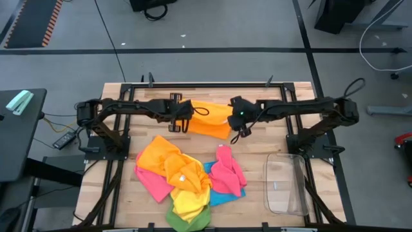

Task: Fold microfiber towels
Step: Fold the orange towel

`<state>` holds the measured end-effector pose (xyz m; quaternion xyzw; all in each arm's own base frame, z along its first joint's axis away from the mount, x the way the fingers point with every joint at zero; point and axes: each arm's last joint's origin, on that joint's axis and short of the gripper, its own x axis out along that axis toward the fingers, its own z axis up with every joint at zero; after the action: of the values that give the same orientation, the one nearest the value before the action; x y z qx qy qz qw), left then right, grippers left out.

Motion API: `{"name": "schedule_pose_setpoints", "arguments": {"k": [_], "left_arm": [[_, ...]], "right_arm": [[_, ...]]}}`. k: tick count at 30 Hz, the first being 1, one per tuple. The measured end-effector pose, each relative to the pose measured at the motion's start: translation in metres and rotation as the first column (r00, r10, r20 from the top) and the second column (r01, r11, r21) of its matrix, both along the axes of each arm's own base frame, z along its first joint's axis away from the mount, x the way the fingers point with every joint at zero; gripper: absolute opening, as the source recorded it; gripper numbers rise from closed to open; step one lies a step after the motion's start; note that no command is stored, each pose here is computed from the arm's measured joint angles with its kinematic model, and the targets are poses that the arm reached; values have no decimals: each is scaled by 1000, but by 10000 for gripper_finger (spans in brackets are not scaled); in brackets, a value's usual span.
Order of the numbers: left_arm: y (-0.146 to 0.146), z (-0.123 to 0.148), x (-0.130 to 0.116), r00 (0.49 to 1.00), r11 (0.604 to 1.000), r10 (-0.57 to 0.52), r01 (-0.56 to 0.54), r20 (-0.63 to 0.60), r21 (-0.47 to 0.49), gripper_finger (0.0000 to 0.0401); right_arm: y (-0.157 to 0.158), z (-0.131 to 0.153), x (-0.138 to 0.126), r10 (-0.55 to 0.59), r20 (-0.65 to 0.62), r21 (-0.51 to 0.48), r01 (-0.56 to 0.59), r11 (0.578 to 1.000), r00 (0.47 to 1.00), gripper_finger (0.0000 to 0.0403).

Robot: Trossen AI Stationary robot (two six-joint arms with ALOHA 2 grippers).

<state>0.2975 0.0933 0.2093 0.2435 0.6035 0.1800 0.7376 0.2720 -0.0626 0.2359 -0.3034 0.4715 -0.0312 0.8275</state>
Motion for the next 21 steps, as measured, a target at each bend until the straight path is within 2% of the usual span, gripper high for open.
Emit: {"name": "schedule_pose_setpoints", "arguments": {"k": [4,10,17,21], "left_arm": [[19,3,1,999,999,0,-2,38,39,11],[49,12,2,992,992,0,-16,129,125,23],[77,20,-3,987,976,-14,-21,162,215,9],[93,21,-10,981,980,-13,-26,193,196,18]], "right_arm": [[-14,5,-6,-36,22,17,35,999,999,0],[-44,-6,-9,-140,-7,31,141,990,990,0],[-72,-5,-19,-218,15,6,218,976,976,2],[-89,0,-22,-256,85,-25,259,965,963,3]]}}
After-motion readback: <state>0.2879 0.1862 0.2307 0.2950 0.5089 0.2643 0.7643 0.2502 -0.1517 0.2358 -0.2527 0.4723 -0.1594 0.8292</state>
